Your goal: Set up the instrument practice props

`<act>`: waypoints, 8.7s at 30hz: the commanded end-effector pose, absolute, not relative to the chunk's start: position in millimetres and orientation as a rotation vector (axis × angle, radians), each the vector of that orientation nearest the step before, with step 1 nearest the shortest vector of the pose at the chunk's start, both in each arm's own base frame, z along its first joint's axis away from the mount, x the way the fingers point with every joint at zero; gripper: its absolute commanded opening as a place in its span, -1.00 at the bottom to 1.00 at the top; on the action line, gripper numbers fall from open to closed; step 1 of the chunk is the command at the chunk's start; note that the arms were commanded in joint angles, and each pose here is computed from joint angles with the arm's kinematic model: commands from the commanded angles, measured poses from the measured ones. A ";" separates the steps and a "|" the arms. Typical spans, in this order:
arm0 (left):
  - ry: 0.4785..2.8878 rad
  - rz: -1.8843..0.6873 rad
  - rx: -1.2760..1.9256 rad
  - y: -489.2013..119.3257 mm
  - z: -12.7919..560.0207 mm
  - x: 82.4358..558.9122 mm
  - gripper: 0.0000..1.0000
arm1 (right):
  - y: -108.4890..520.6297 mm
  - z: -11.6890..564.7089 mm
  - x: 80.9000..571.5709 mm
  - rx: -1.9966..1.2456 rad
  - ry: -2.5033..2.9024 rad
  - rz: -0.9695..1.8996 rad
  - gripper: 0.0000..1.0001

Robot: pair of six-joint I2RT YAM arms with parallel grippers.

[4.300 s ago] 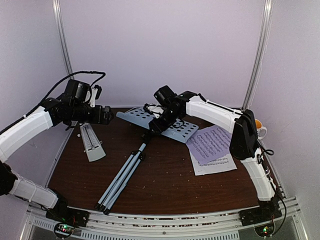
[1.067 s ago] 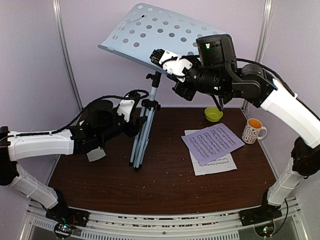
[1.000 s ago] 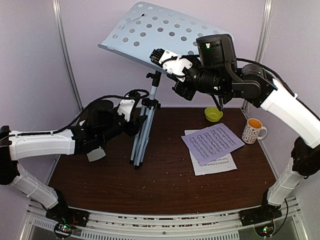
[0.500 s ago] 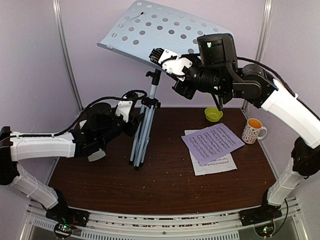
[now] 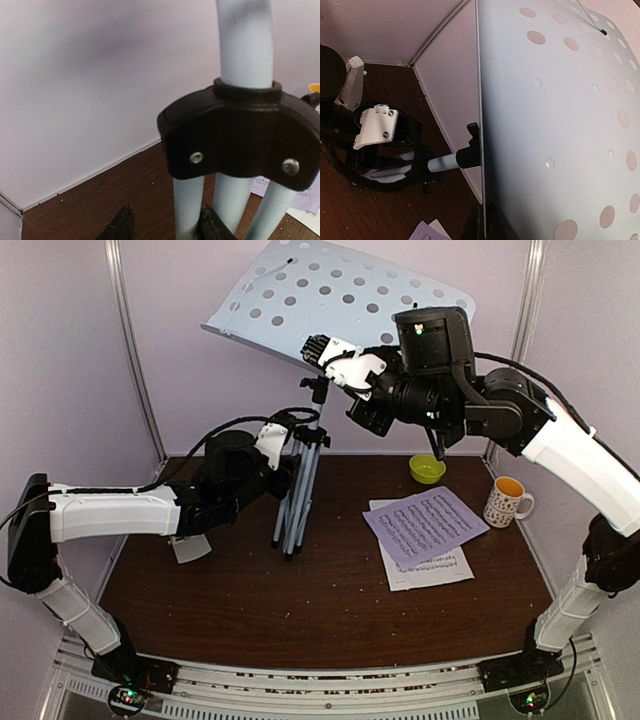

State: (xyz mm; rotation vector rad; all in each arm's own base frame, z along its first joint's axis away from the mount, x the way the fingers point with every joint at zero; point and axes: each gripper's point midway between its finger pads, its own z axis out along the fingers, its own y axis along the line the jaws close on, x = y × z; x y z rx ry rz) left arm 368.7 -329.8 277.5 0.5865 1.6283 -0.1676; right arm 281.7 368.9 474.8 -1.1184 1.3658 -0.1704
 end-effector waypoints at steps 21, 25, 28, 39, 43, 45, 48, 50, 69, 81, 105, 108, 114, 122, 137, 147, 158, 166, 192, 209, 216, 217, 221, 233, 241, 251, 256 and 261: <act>1.539 -0.189 0.722 -369.1 276.9 368.1 -0.70 | 285.3 651.6 234.1 -0.599 1.051 0.051 -1.00; 1.499 -0.162 0.800 -364.8 264.6 358.1 -0.87 | 277.1 662.9 230.0 -0.594 1.027 0.034 -1.00; 1.486 -0.096 0.870 -361.0 250.6 356.1 -1.00 | 272.7 670.5 227.4 -0.596 1.009 0.016 -1.00; 1.492 0.025 1.047 -335.0 200.1 356.8 -1.00 | 259.6 696.0 216.1 -0.598 0.940 -0.014 -1.00; 1.495 0.032 1.014 -318.7 193.8 361.9 -1.00 | 262.9 704.4 211.8 -0.607 0.909 0.001 -1.00; 1.497 0.054 1.027 -318.6 186.9 364.2 -1.00 | 270.5 704.5 211.7 -0.623 0.898 0.008 -1.00; 1.513 0.026 1.031 -324.6 177.7 366.1 -1.00 | 287.5 697.7 212.8 -0.668 0.888 0.007 -1.00; 1.525 0.004 1.007 -326.7 175.2 368.1 -1.00 | 300.8 686.7 216.9 -0.704 0.896 -0.008 -1.00; 1.593 -0.031 0.875 -317.7 164.1 369.5 -1.00 | 346.0 643.7 219.9 -0.794 0.912 -0.058 -0.13; 1.610 -0.039 0.848 -317.0 163.0 364.8 -1.00 | 359.9 638.2 172.1 -0.820 0.896 0.089 0.77; 1.709 0.175 0.487 -257.3 171.3 377.1 -1.00 | 364.5 381.6 143.7 -0.856 1.425 0.518 0.87; 1.711 0.211 0.457 -251.0 173.8 376.9 -1.00 | 374.7 345.3 158.7 -0.848 1.517 0.522 0.86; 1.723 0.248 0.392 -238.0 176.3 374.3 -1.00 | 383.2 304.3 185.2 -0.787 1.617 0.584 0.82; 1.760 0.251 0.373 -242.4 172.5 371.8 -1.00 | 398.6 270.1 234.8 -0.750 1.665 0.643 0.64; 1.793 0.204 0.379 -252.1 160.8 365.4 -1.00 | 451.4 245.7 297.8 -0.699 1.715 0.551 0.28; 1.787 0.177 0.392 -257.8 163.8 366.3 -1.00 | 450.3 224.0 326.8 -0.609 1.731 0.508 0.08; 1.779 0.194 0.426 -259.7 166.6 366.7 -1.00 | 437.0 214.8 347.7 -0.576 1.780 0.465 -0.56; 1.784 0.242 0.509 -250.8 157.7 357.3 -1.00 | 410.9 222.0 344.5 -0.589 1.778 0.413 -1.00; 1.763 0.354 0.738 -251.9 118.8 373.3 -1.00 | 364.5 193.6 398.4 -0.625 1.884 0.234 -1.00; 1.678 0.366 0.860 -231.9 169.5 396.5 -1.00 | 340.8 202.8 418.1 -0.631 1.887 0.244 -1.00; 1.722 0.258 0.908 -244.1 151.7 404.4 -1.00 | 349.4 203.4 420.1 -0.650 1.896 0.257 -1.00; 1.726 0.230 0.903 -247.4 152.0 403.7 -1.00 | 353.2 204.0 418.3 -0.658 1.894 0.267 -1.00; 1.727 0.124 0.882 -258.5 152.8 396.4 -1.00 | 364.6 205.2 406.8 -0.709 1.872 0.287 -1.00; 1.784 -0.087 0.942 -290.8 149.8 368.3 -0.08 | 386.3 234.9 374.9 -0.799 1.771 0.440 0.22; 1.801 -0.183 0.891 -273.3 147.6 347.6 0.52 | 370.1 210.2 356.8 -0.867 1.812 0.486 0.69; 1.919 -0.194 0.965 -253.9 123.2 359.5 0.53 | 362.8 138.4 362.7 -0.939 1.971 0.499 0.89; 1.928 -0.220 0.998 -261.0 119.0 369.0 0.34 | 374.8 131.4 369.3 -0.944 1.971 0.533 0.64; 1.948 -0.240 1.026 -270.0 113.9 375.7 -0.11 | 381.7 129.2 370.7 -0.940 1.965 0.568 0.38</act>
